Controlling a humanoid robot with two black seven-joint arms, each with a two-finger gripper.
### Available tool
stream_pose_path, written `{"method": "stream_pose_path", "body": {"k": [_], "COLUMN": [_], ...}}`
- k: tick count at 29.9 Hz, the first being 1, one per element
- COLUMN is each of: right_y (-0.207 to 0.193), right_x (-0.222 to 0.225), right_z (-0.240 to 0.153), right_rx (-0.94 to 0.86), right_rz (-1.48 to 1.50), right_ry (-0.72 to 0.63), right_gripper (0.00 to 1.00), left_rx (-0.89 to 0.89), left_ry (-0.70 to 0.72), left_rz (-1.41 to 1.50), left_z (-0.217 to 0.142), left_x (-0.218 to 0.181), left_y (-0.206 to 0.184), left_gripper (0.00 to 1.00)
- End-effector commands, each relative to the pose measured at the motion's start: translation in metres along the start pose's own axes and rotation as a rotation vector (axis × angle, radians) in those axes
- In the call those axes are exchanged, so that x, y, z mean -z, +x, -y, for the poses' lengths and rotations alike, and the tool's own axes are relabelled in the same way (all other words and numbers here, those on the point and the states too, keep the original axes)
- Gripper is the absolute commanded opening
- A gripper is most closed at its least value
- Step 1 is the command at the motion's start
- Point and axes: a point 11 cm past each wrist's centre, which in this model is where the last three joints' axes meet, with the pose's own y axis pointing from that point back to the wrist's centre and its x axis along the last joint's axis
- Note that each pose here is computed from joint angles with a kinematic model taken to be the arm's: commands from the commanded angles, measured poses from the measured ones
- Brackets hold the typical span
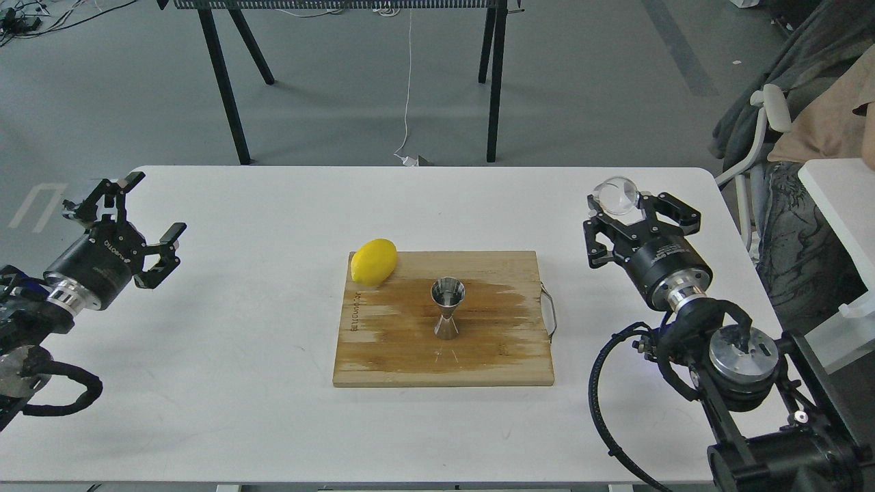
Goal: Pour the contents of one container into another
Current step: 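Carry the glass back with the right hand and set it down, then open the right hand to release the glass on the table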
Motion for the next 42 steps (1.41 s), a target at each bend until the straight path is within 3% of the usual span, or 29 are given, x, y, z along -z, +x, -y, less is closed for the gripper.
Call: {"method": "stream_pose_path", "body": {"k": [1,16,42], "right_y": [0.038,0.118,0.129], "right_x": [0.028,0.041,0.034], "right_z": [-0.016,-0.028,-0.028], "right_rx": [-0.086,-0.329,-0.385], "right_rz": [0.134,0.278,0.276], "right_ry": [0.076,0.131,0.110], "right_gripper": [0.32,0.32,0.44], "left_rx": [0.000,-0.009,-0.009], "left_ry": [0.001,0.012,0.014], "left_rz": [0.000,-0.005,-0.006], "left_z": [0.000,-0.005,-0.005], "left_x": [0.000,0.006,0.007], "left_y": [0.000,0.002,0.002], "left_gripper": [0.99,0.99,0.99]}}
